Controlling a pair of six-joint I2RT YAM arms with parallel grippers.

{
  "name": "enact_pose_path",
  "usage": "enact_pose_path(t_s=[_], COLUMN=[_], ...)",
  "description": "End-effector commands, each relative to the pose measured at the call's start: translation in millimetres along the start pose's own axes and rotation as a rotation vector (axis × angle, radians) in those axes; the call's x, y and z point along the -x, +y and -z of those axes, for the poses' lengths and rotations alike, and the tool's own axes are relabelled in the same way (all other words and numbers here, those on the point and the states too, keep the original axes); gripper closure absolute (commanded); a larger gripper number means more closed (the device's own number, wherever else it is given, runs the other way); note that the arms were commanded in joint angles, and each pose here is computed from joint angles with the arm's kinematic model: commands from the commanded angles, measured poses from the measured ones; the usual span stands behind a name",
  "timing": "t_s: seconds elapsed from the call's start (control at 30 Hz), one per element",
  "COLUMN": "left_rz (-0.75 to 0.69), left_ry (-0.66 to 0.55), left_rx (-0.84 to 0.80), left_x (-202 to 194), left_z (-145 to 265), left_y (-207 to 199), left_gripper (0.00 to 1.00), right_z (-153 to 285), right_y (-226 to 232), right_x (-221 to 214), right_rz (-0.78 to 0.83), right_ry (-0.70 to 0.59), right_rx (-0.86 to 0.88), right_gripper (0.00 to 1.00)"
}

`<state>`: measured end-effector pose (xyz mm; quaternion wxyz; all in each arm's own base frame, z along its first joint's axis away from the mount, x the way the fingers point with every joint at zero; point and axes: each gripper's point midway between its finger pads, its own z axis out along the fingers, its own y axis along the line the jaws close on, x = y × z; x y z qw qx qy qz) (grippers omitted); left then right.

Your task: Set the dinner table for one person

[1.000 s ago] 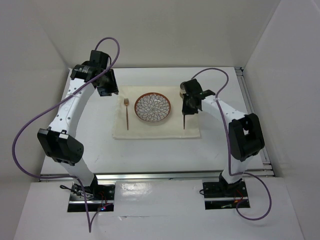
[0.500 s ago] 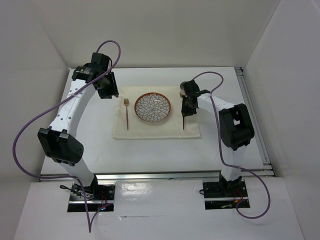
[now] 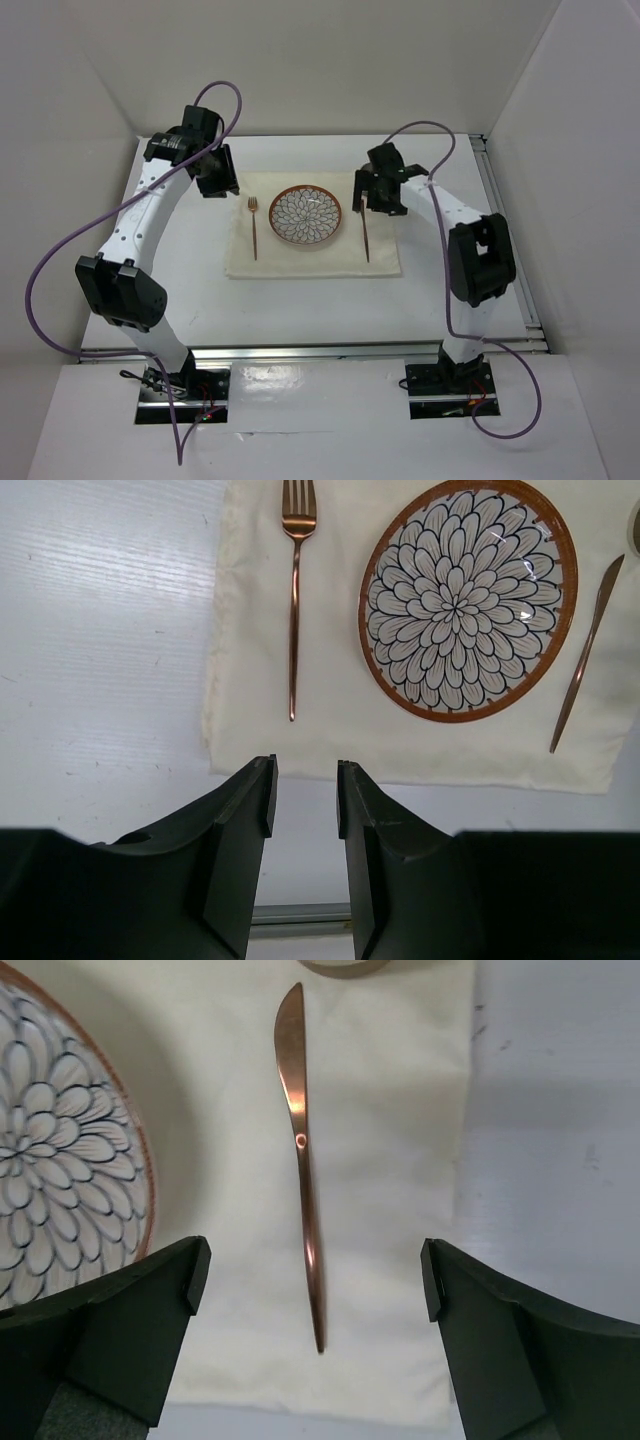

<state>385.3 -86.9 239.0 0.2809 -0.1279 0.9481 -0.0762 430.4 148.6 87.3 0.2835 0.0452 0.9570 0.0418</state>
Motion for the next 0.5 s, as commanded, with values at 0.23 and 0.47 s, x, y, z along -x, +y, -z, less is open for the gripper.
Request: enact_pose_path(t_s=[0.23, 0.47], left_rz=[0.005, 0.003], left_ry=[-0.103, -0.101], left_rx=[-0.094, -0.119], left_x=[13, 11], left_z=[39, 39], left_y=[-11, -15], left_gripper=[0.53, 0.56], right_z=[137, 155], right_y=[-116, -150], right_x=[18, -18], right_rz=[-0.343, -0.372], right_ry=[-0.178, -0.189], right_rx=[-0.176, -0.199], right_gripper=[0.0, 0.0])
